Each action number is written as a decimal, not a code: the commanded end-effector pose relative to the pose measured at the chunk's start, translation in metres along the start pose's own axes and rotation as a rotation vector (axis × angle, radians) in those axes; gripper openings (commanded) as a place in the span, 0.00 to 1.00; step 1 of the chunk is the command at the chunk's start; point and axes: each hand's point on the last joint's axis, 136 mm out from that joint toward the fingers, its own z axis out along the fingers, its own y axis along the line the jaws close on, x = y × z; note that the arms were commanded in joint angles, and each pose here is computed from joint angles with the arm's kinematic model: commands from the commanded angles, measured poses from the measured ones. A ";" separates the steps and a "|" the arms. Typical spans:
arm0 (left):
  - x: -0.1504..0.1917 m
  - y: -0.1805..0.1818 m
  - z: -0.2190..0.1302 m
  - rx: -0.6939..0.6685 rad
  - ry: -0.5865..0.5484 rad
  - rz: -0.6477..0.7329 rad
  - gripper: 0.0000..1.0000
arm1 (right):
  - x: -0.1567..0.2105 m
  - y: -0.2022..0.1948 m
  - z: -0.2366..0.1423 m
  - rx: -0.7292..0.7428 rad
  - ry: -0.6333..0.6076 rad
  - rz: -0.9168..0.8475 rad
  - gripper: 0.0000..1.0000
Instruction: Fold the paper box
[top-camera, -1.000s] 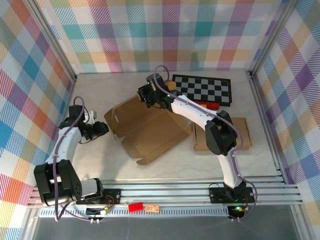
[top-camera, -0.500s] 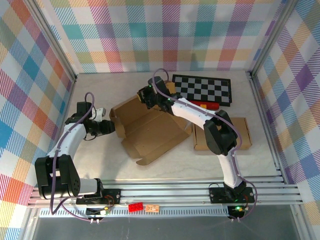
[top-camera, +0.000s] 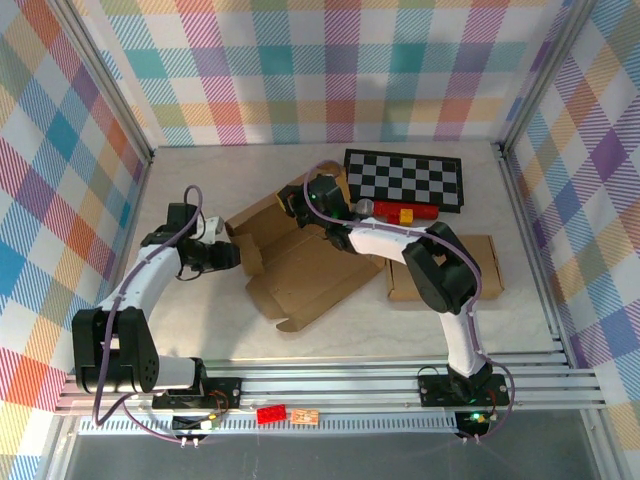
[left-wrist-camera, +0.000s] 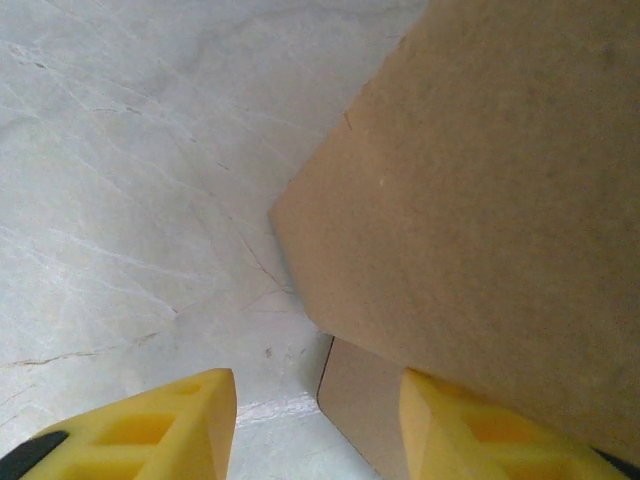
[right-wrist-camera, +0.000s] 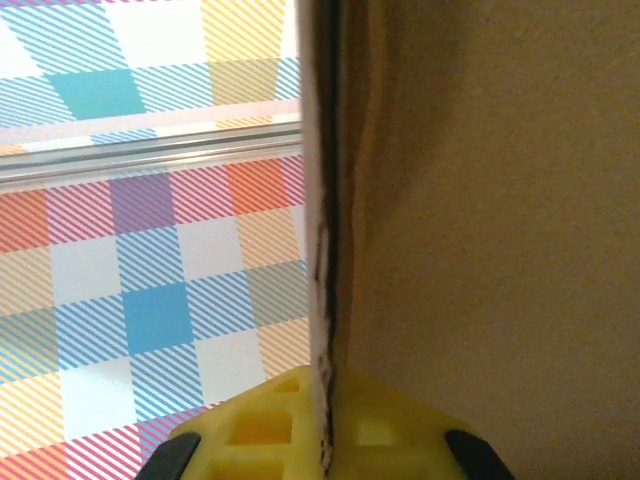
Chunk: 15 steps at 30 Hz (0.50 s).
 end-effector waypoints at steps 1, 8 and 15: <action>-0.003 0.002 0.003 -0.038 -0.026 -0.020 0.47 | 0.010 0.037 -0.008 -0.146 0.022 -0.068 0.00; -0.005 -0.001 0.006 -0.071 -0.059 -0.069 0.49 | 0.018 0.030 -0.015 -0.209 0.024 -0.121 0.00; -0.007 -0.005 0.006 -0.089 -0.146 -0.111 0.51 | 0.019 0.017 -0.017 -0.208 -0.002 -0.102 0.00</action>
